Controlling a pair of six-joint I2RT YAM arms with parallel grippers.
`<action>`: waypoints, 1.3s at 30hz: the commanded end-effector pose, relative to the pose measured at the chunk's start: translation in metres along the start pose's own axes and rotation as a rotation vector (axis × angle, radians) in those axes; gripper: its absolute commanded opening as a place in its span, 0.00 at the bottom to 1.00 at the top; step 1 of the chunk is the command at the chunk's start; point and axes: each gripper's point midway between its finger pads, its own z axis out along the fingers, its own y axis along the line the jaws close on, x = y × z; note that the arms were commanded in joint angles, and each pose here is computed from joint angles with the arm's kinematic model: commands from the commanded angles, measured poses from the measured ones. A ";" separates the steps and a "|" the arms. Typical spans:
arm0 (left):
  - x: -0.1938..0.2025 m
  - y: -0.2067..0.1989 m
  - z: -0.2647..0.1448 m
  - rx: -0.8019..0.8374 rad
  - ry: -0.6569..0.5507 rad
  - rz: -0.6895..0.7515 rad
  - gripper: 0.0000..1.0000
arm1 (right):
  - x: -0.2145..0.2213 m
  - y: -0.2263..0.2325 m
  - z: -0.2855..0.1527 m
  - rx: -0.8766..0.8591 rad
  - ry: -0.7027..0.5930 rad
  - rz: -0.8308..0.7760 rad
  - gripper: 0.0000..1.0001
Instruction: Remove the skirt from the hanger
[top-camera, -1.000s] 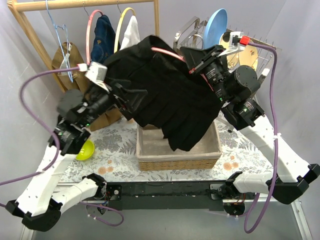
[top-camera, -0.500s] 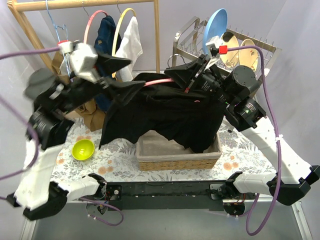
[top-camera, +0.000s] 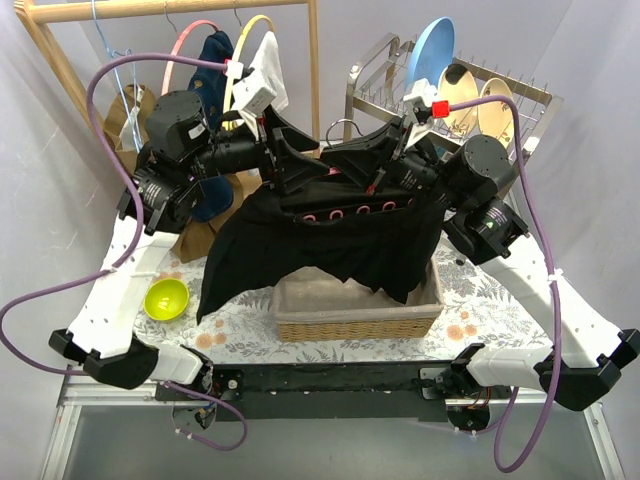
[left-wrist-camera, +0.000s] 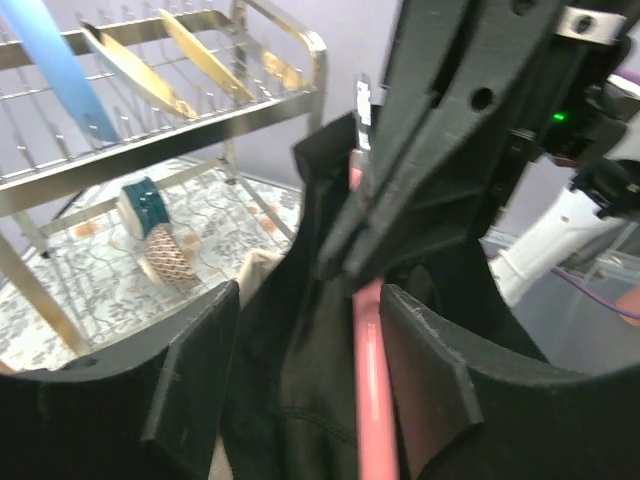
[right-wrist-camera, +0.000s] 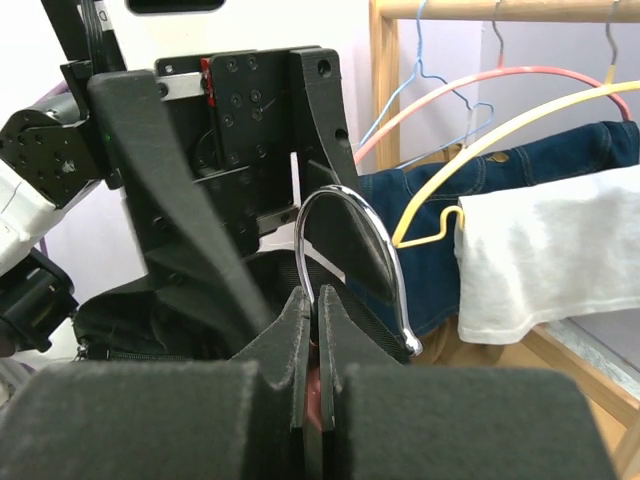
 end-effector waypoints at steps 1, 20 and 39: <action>-0.004 -0.032 -0.014 0.094 -0.004 0.029 0.69 | -0.068 0.025 -0.004 -0.053 -0.191 -0.103 0.01; 0.021 -0.005 -0.006 0.006 0.063 0.025 0.38 | -0.074 0.028 -0.003 -0.067 -0.209 -0.084 0.01; -0.035 -0.024 -0.073 -0.235 -0.099 0.123 0.00 | -0.013 -0.013 -0.096 0.333 0.027 -0.104 0.95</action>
